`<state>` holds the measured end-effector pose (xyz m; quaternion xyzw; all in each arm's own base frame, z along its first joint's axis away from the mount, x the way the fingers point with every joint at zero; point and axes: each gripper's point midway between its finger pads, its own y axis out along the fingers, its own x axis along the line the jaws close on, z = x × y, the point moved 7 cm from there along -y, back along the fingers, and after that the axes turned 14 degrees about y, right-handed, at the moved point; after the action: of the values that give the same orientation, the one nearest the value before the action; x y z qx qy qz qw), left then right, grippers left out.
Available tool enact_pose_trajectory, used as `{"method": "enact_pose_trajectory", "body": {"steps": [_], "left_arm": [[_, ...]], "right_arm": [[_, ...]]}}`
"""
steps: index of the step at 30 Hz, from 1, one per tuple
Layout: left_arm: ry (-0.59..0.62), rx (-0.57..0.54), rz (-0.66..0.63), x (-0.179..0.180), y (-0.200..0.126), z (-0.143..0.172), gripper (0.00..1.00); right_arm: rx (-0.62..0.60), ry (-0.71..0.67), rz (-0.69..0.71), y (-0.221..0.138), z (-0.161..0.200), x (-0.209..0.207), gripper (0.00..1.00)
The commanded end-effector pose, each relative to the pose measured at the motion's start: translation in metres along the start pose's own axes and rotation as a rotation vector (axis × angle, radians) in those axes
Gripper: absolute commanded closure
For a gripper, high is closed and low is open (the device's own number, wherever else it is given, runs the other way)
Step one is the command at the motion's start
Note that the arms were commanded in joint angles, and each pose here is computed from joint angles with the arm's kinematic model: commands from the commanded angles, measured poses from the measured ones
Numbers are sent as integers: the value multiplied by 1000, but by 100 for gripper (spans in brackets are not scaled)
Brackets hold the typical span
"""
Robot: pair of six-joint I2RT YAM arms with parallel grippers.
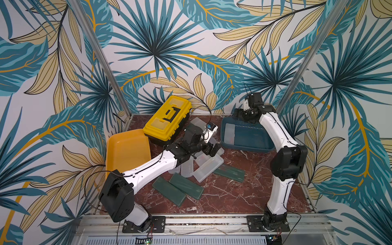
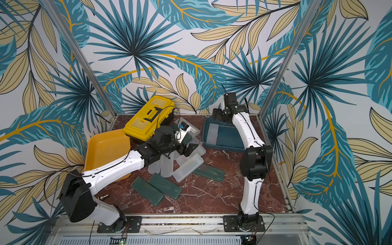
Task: Place the pencil cases by color into the storage box
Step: Place the pencil case at the storage box.
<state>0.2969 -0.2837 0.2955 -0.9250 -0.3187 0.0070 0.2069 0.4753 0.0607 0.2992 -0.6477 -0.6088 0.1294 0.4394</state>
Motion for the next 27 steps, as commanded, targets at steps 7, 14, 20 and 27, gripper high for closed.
{"method": "enact_pose_trajectory", "body": {"steps": [7, 14, 20, 27], "left_arm": [[-131, 154, -74, -8, -26, 58, 1], [-121, 255, -155, -19, -38, 84, 1], [-164, 356, -199, -23, -58, 93, 0], [-205, 346, -229, -26, -76, 110, 0]], "right_arm": [[-73, 160, -20, -60, 61, -26, 5], [-66, 177, 4, -82, 128, -33, 2], [-67, 180, 32, -81, 172, -29, 1], [-73, 230, 17, -78, 203, -9, 1]]}}
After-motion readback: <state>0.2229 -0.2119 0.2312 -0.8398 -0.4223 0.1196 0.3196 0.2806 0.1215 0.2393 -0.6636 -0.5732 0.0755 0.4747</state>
